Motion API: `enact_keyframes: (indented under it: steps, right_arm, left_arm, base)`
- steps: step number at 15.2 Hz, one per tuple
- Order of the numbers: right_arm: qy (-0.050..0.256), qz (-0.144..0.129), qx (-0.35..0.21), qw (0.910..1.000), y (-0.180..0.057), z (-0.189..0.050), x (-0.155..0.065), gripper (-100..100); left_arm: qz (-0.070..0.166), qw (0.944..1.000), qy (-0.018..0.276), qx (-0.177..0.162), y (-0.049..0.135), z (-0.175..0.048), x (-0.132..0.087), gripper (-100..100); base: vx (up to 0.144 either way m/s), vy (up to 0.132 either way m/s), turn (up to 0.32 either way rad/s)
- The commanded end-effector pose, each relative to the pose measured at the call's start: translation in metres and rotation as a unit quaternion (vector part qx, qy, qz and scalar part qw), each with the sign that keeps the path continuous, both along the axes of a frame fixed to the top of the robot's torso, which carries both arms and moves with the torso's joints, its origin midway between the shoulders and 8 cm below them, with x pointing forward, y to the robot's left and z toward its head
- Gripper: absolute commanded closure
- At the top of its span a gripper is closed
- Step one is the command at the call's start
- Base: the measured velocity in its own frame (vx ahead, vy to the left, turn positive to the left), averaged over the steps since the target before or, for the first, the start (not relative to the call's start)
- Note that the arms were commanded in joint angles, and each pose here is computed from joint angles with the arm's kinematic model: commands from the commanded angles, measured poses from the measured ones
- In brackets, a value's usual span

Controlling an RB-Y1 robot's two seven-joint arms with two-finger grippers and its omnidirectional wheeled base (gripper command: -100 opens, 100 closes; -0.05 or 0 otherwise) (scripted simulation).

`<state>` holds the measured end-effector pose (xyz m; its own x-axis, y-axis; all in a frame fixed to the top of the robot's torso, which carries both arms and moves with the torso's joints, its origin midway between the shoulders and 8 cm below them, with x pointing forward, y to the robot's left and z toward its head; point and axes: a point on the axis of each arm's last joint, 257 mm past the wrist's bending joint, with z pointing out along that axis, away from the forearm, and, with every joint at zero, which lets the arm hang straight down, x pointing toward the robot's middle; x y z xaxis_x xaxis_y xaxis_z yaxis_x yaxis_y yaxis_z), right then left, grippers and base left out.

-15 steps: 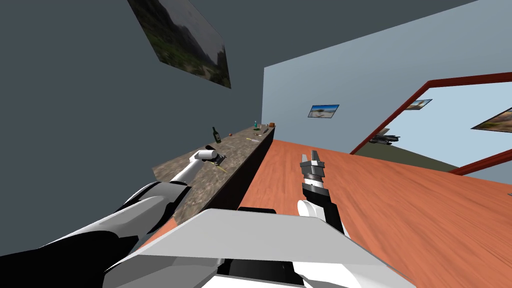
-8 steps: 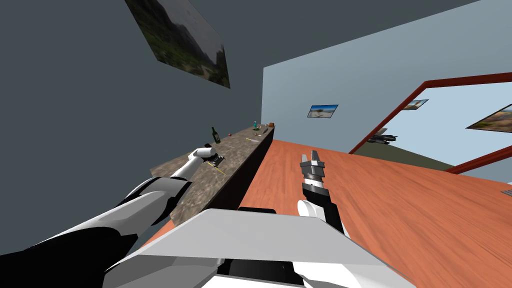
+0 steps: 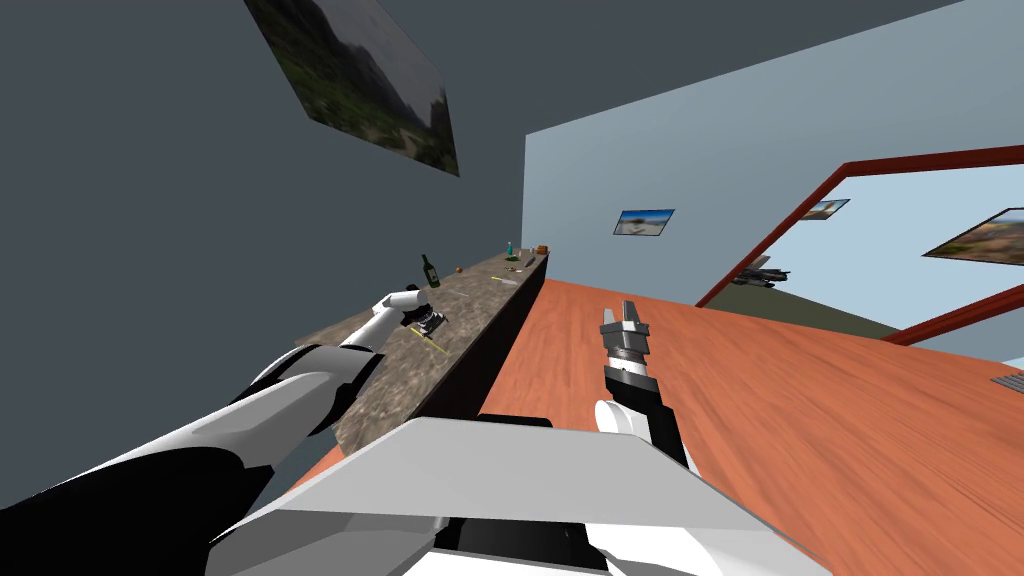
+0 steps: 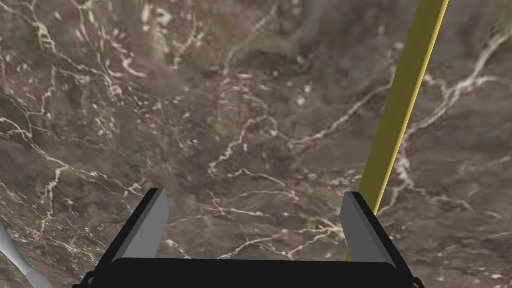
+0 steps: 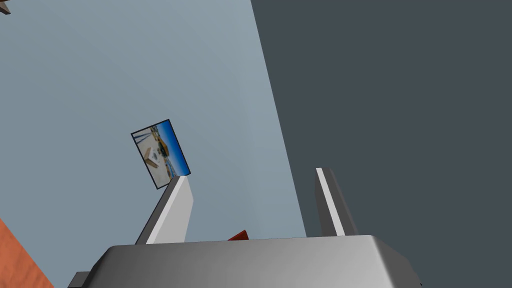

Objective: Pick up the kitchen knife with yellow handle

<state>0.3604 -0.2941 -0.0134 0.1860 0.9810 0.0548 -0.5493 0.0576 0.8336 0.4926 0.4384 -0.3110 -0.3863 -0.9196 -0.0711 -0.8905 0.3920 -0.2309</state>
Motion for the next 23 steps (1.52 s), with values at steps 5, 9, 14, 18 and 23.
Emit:
enact_keyframes:
  steps: [5,9,14,18,23]
  right_arm:
    - [0.0,0.0,0.0,1.0,0.0,0.0,0.0,0]
    - [0.0,0.0,0.0,1.0,0.0,0.0,0.0,0]
    - [0.0,0.0,0.0,1.0,0.0,0.0,0.0,0]
    - [0.0,0.0,0.0,1.0,0.0,0.0,0.0,0]
    - [0.0,0.0,0.0,1.0,0.0,0.0,0.0,0]
  left_arm:
    - [0.001,0.9986,0.047,-0.024,-0.003,0.004,-0.019,-100]
    - [0.005,0.9987,0.046,-0.022,-0.003,-0.009,-0.02,-100]
    - [0.005,0.9987,0.046,-0.023,-0.003,-0.009,-0.021,100]
    - [0.004,0.9987,0.046,-0.023,-0.003,-0.004,-0.019,100]
    - [-0.019,0.9993,0.029,-0.013,-0.004,0.003,-0.01,-100]
  base:
    - [0.013,0.01,-0.013]
    - [0.007,0.006,-0.036]
    - [0.001,0.001,-0.014]
    - [-0.002,-0.001,0.033]
    - [-0.185,0.026,0.031]
